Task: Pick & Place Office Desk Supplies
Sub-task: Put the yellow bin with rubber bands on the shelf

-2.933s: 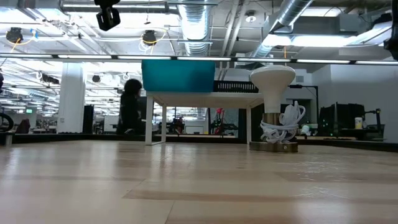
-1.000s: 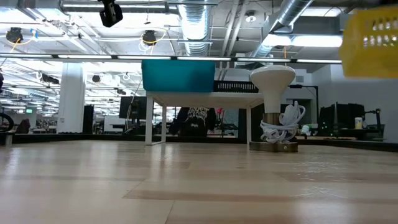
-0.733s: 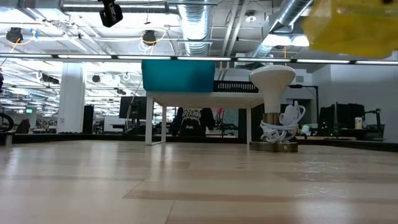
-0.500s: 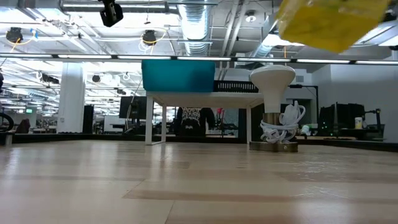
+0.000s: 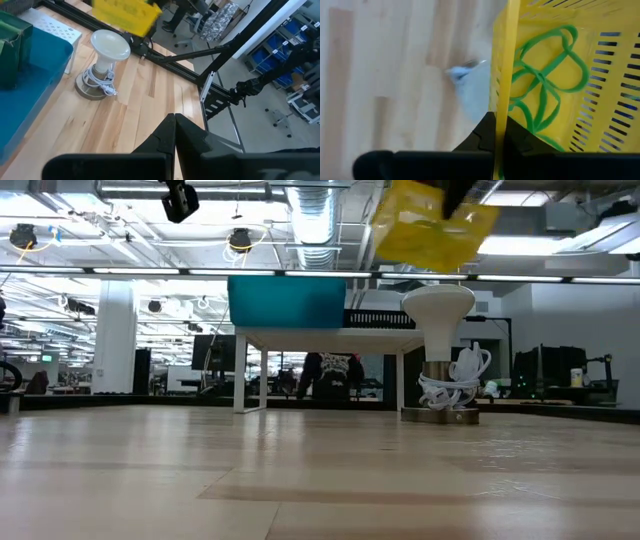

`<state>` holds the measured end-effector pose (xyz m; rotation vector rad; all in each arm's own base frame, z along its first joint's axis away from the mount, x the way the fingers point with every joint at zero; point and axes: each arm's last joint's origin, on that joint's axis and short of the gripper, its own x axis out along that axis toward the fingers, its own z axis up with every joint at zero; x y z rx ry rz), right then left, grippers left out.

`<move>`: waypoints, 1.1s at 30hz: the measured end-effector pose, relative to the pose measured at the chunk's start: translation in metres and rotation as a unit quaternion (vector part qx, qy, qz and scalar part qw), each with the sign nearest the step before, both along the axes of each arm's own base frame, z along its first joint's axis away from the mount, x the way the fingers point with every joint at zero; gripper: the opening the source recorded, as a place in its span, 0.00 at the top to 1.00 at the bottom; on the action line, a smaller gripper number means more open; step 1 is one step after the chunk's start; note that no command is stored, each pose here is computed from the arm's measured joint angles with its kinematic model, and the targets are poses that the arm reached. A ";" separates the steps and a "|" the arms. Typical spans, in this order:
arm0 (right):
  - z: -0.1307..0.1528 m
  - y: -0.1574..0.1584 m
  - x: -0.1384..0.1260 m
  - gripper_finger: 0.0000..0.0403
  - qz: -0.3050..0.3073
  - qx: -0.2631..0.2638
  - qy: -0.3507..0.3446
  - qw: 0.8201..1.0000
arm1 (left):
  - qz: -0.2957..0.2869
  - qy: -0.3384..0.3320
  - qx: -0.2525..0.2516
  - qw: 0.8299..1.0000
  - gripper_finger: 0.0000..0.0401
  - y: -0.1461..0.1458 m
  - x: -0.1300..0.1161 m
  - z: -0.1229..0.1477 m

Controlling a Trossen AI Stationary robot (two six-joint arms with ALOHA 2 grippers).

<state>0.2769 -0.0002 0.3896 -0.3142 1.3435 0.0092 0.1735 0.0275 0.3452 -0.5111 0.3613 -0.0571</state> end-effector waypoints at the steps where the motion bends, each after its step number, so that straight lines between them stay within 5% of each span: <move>1: 0.003 -0.006 0.004 1.00 0.003 -0.008 -0.004 1.000 | 0.000 0.000 0.001 1.000 1.00 0.000 0.000 0.000; 14: 0.007 -0.065 0.026 1.00 -0.028 -0.019 -0.006 0.999 | -0.004 -0.006 0.012 1.000 1.00 0.000 0.000 0.001; 33: -0.015 -0.084 0.042 1.00 -0.043 -0.009 0.030 0.999 | -0.007 -0.014 0.022 1.000 1.00 0.000 0.001 0.002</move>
